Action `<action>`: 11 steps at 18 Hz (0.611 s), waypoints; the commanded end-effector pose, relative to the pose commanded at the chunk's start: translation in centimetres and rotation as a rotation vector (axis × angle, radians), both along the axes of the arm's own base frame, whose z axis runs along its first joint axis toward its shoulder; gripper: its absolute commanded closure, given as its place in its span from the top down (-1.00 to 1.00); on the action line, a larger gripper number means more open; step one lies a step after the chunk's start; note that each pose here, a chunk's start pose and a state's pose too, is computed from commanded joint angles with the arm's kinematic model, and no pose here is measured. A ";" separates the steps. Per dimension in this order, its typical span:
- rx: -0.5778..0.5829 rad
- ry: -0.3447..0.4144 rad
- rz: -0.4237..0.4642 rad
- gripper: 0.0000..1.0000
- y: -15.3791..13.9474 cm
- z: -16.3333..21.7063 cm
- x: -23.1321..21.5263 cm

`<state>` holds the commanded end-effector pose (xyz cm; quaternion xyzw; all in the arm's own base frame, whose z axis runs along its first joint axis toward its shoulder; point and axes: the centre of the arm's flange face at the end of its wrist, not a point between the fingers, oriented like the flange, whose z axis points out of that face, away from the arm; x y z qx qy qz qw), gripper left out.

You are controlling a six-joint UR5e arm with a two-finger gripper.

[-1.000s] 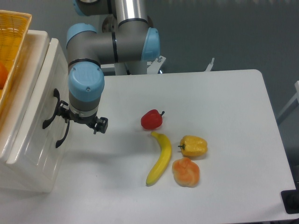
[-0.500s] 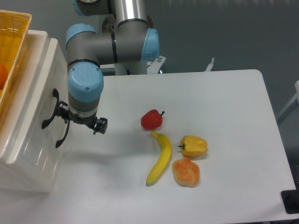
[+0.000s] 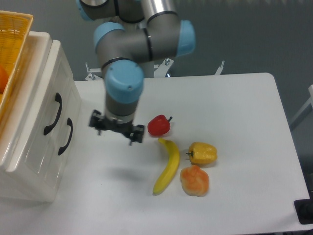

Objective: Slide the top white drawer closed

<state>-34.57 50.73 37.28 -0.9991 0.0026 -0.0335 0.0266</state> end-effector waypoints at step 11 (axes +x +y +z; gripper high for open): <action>-0.039 0.077 -0.129 1.00 -13.2 2.7 -12.0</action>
